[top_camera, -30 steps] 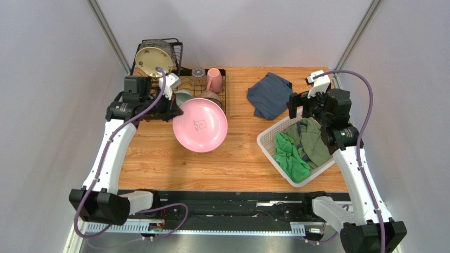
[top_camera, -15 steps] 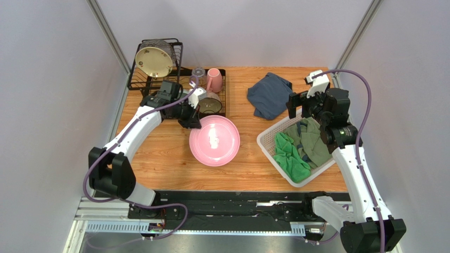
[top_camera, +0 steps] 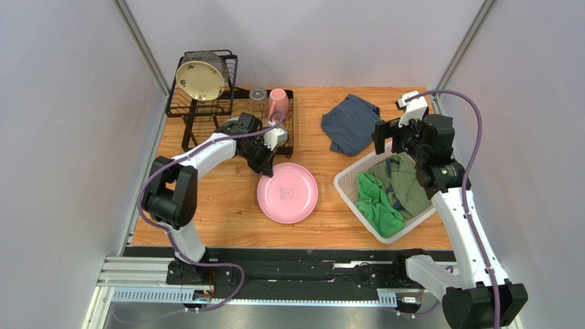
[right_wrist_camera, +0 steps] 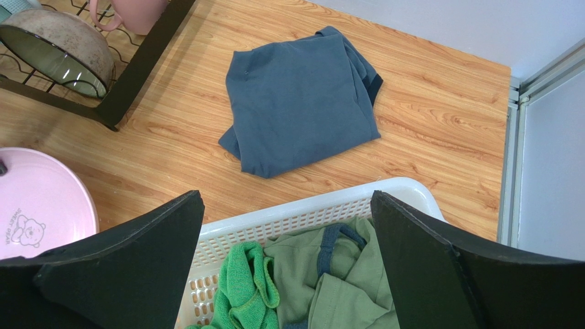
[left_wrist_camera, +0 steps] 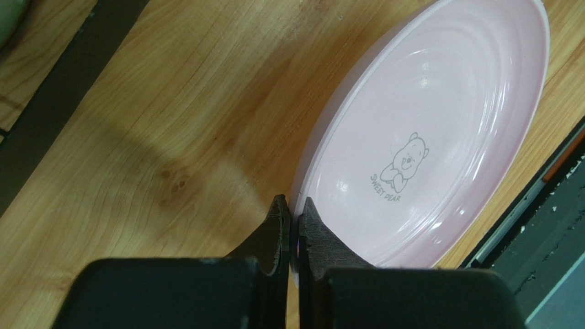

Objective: Unload the mixed dishes from the dish rack
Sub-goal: Place the plate at the center of the board.

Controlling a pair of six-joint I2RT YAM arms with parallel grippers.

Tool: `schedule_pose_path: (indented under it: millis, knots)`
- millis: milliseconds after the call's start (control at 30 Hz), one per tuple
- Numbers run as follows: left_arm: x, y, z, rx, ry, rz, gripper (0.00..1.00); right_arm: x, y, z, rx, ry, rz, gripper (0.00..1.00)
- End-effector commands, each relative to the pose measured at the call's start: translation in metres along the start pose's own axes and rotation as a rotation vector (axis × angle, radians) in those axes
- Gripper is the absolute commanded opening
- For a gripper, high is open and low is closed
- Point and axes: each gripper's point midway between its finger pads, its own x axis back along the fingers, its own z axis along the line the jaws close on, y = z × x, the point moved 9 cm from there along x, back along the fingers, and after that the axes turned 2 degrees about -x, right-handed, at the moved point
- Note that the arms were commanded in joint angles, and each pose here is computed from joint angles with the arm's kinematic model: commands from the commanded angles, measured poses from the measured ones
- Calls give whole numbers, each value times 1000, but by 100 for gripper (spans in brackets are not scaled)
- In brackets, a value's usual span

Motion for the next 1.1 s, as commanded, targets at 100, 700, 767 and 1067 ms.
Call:
schedule_pose_path:
  millis: [100, 700, 767, 1067]
  knots:
    - [-15, 19, -7, -35, -20, -43, 0, 2, 15, -2, 27, -4, -43, 99]
    - [-33, 19, -3, -35, -14, -16, 8, 5, 17, -2, 37, -10, -53, 99]
    - [-36, 18, -1, -34, -14, -7, 9, 5, 16, -2, 36, -10, -52, 99]
    - [-39, 18, 1, -35, -11, 4, 11, 6, 18, -2, 39, -11, -59, 99]
